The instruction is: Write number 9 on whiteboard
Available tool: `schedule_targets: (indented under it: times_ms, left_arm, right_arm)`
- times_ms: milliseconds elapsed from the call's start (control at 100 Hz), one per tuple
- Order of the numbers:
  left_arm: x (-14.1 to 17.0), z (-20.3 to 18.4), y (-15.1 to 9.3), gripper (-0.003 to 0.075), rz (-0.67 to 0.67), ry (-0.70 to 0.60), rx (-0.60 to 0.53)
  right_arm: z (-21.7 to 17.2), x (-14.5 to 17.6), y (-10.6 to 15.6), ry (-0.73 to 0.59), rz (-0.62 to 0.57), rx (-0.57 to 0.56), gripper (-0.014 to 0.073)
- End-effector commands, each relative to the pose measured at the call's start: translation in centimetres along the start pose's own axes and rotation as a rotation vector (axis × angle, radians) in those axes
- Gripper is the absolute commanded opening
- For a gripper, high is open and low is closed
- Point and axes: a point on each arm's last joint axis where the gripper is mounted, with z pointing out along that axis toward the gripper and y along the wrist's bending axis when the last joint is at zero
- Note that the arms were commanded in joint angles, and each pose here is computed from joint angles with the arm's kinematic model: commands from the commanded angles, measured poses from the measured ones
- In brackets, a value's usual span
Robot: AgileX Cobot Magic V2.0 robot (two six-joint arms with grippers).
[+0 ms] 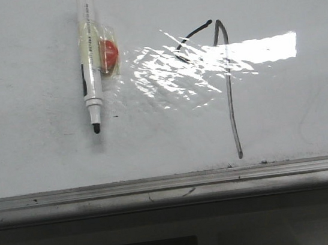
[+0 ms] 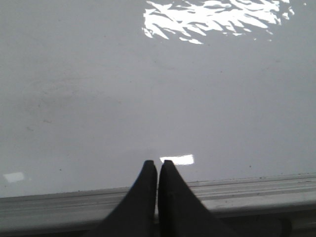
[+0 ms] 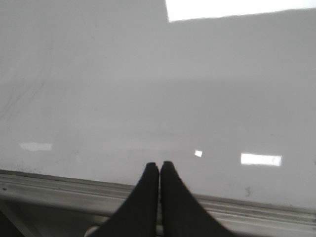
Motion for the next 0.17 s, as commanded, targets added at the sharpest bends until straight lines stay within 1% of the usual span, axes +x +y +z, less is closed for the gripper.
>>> schedule_targets:
  times_ms: [0, 160]
  left_arm:
    - [0.02, 0.0, 0.0, -0.002, -0.018, -0.061, 0.0]
    - [0.02, 0.0, 0.0, -0.002, -0.018, -0.061, 0.0]
  right_arm:
    - [0.14, 0.65, -0.07, -0.011, -0.015, 0.003, -0.005]
    - [0.14, 0.67, -0.07, -0.01, -0.015, 0.003, -0.005]
